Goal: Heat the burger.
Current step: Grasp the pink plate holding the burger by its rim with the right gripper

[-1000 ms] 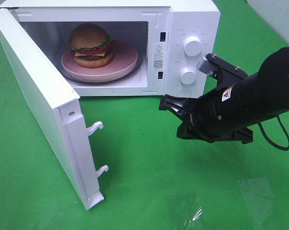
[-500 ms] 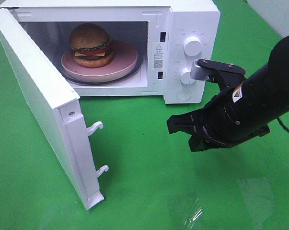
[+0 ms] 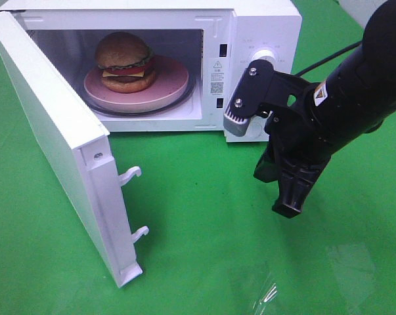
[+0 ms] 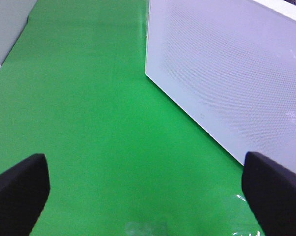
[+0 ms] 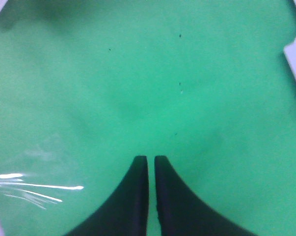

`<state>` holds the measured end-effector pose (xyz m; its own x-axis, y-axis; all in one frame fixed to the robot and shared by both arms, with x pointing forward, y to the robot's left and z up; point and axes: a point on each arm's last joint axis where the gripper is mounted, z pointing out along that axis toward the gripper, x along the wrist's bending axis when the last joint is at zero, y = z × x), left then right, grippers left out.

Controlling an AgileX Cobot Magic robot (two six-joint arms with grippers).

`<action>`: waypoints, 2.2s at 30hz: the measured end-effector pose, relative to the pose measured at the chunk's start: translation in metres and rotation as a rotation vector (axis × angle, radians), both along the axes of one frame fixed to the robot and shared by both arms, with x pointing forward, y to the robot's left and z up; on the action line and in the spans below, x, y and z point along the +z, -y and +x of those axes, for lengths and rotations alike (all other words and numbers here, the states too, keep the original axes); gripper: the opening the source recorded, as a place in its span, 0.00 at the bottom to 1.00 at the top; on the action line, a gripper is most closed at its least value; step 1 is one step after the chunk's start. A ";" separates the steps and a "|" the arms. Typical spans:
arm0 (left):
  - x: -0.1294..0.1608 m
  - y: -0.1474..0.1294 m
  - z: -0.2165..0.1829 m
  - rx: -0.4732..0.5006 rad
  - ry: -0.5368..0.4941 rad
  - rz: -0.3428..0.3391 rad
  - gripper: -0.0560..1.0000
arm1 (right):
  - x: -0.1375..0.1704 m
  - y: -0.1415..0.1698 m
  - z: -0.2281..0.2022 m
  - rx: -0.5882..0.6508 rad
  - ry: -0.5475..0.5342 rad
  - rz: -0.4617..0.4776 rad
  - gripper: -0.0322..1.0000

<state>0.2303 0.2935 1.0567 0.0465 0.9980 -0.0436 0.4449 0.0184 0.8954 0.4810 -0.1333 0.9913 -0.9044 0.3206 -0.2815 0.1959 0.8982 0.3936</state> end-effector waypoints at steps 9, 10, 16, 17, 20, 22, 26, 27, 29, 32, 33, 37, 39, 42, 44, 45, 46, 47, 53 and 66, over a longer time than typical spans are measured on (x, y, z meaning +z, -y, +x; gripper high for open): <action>0.000 0.000 0.000 0.000 0.000 0.000 0.98 | 0.008 -0.006 0.011 0.377 0.293 -0.128 0.13; 0.000 0.000 0.000 0.000 0.000 0.000 0.98 | 0.008 -0.006 0.011 0.377 0.293 -0.128 0.13; 0.000 0.000 0.000 0.000 0.000 0.000 0.98 | 0.014 -0.008 0.017 0.425 0.410 -0.142 0.27; 0.000 0.000 0.000 0.000 0.000 0.000 0.98 | 0.015 -0.009 0.018 0.423 0.423 -0.139 0.39; 0.000 0.000 0.000 0.000 0.000 0.000 0.98 | 0.015 -0.009 0.018 0.421 0.422 -0.138 0.53; 0.000 0.000 0.000 0.000 0.000 0.000 0.98 | 0.011 -0.009 0.019 0.413 0.395 -0.141 0.84; 0.000 0.000 0.000 0.000 0.000 0.000 0.98 | 0.004 -0.010 0.022 0.414 0.366 -0.157 0.94; 0.000 0.000 0.000 0.000 0.000 0.000 0.98 | 0.004 -0.010 0.022 0.414 0.366 -0.157 0.94; 0.000 0.000 0.000 0.000 0.000 0.000 0.98 | 0.002 -0.012 0.024 0.415 0.359 -0.163 0.95; 0.000 0.000 0.000 0.000 0.000 0.000 0.98 | 0.002 -0.024 0.029 0.444 0.378 -0.182 0.95; 0.000 0.000 0.000 0.000 0.000 0.000 0.98 | 0.001 -0.028 0.030 0.448 0.386 -0.183 0.95; 0.000 0.000 0.000 0.000 0.000 0.000 0.98 | 0.001 -0.042 0.040 0.446 0.419 -0.178 0.94; 0.000 0.000 0.000 0.000 0.000 0.000 0.98 | -0.001 -0.048 0.047 0.441 0.427 -0.175 0.94; 0.000 0.000 0.000 0.000 0.000 0.000 0.98 | -0.005 -0.059 0.062 0.440 0.440 -0.178 0.93; 0.000 0.000 0.000 0.000 0.000 0.000 0.98 | -0.007 -0.064 0.068 0.442 0.446 -0.178 0.93; 0.000 0.000 0.000 0.000 0.000 0.000 0.98 | -0.007 -0.064 0.068 0.442 0.446 -0.178 0.93; 0.000 0.000 0.000 0.000 0.000 0.000 0.98 | -0.010 -0.066 0.072 0.445 0.449 -0.179 0.93; 0.000 0.000 0.000 0.000 0.000 0.000 0.98 | -0.010 -0.066 0.072 0.445 0.449 -0.179 0.93; 0.000 0.000 0.000 0.000 0.000 0.000 0.98 | -0.020 -0.082 0.091 0.446 0.461 -0.173 0.91; 0.000 0.000 0.000 0.000 0.000 0.000 0.98 | -0.024 -0.115 0.136 0.392 0.514 -0.116 0.89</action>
<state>0.2303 0.2935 1.0567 0.0465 0.9980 -0.0436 0.4449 0.0184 0.8954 0.6168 -0.0182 0.9669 -0.6893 -0.0637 -0.7217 -0.3414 0.9072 0.2460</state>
